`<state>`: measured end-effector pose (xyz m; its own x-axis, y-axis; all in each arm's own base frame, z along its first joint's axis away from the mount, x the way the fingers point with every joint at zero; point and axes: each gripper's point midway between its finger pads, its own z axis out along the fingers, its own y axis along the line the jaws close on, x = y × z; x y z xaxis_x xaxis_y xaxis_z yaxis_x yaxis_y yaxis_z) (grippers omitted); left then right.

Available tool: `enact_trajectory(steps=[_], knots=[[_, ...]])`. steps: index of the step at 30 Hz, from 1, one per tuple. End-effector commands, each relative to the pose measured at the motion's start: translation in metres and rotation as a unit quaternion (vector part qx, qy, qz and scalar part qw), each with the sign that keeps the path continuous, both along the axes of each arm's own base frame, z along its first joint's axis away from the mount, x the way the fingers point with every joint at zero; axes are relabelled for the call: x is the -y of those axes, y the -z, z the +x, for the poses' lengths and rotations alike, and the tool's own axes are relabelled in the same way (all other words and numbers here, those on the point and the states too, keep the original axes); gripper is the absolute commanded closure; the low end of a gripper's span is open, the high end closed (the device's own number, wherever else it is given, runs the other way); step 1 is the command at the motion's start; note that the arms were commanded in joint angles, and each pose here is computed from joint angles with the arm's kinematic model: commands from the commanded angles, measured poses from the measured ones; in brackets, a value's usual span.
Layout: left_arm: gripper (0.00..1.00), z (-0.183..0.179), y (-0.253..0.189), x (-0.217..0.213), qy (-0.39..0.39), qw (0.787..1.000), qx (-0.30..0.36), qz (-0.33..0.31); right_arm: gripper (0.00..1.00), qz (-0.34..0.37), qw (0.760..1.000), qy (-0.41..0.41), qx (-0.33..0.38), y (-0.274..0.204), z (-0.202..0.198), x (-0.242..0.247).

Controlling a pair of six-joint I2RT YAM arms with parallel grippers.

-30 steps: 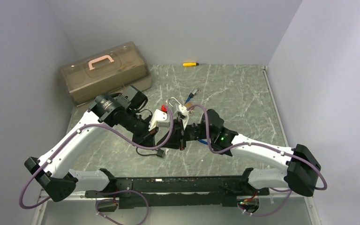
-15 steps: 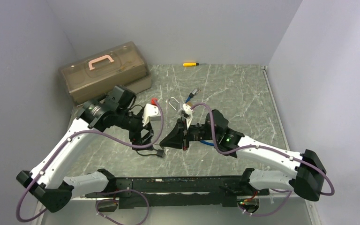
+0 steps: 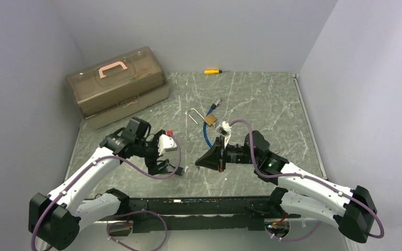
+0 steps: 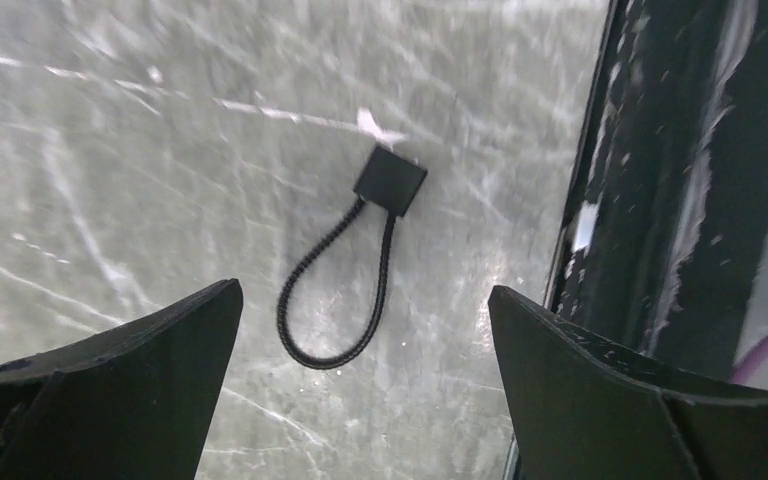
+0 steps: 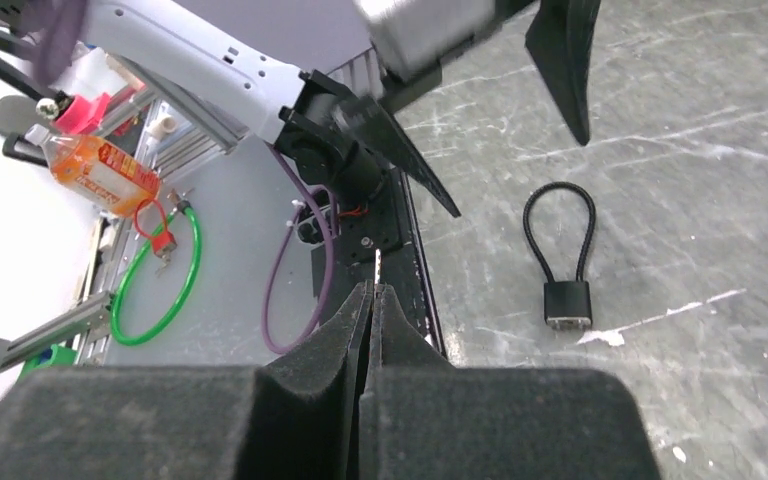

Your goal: Unlock with the key

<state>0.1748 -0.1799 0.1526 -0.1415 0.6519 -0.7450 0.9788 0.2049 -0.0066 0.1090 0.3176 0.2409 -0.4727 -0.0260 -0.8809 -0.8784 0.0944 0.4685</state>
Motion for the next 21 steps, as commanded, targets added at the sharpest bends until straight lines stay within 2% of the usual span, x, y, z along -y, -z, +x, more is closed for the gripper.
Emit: enact_trajectory(steps=[1, 5, 14, 21], knots=[[0.01, 0.016, 0.035, 0.0, 0.054, 0.995, 0.082, 0.017, 1.0, 0.013, 0.999, 0.034, -0.006, -0.007, 0.004, 0.013], [0.01, 0.011, 0.063, 0.002, 0.092, 0.991, 0.09, 0.039, 1.0, 0.02, 0.999, 0.049, -0.005, -0.01, 0.007, 0.018], [0.01, 0.028, 0.085, 0.023, 0.13, 0.982, 0.134, 0.034, 1.0, 0.023, 0.998, 0.066, -0.007, -0.015, 0.019, 0.019], [0.01, 0.026, 0.092, 0.036, 0.156, 0.976, 0.148, 0.033, 1.0, 0.022, 0.997, 0.073, -0.018, -0.018, 0.031, 0.024]])
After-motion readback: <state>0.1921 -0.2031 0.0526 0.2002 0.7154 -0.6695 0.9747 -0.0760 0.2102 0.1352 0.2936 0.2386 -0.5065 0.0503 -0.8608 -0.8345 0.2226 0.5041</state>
